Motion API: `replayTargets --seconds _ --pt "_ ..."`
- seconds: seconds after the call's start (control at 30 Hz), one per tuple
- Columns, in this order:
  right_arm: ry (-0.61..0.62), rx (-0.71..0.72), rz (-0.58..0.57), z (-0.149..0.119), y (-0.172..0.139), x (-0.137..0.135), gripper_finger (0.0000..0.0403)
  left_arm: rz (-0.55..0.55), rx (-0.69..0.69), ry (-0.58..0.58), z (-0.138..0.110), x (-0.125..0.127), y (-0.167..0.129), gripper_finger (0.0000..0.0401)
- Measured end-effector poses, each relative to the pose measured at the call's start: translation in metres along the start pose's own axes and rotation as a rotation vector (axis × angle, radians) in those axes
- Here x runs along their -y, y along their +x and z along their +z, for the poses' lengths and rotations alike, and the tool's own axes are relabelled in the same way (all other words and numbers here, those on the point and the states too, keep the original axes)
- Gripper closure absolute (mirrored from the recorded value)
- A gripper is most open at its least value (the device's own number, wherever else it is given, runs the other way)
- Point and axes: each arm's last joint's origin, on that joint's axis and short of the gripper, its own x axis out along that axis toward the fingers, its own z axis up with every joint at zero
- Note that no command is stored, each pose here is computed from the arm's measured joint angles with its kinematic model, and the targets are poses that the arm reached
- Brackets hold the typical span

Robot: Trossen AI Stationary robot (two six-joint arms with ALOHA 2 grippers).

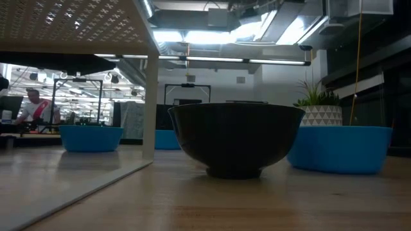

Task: Pick & Place Mini bowls
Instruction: Put the blue bowl on the shelf

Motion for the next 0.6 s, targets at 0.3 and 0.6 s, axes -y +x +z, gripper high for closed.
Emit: replayTargets --seconds 0.3,0.6 --pt "-0.020 -0.026 0.054 0.015 0.033 -0.012 0.0395 0.000 0.000 0.000 0.000 0.000 0.000 0.0303" --pt "-0.030 -0.107 0.105 0.024 0.065 -0.011 0.0395 -0.001 -0.001 0.000 0.000 0.000 0.000 0.0303"
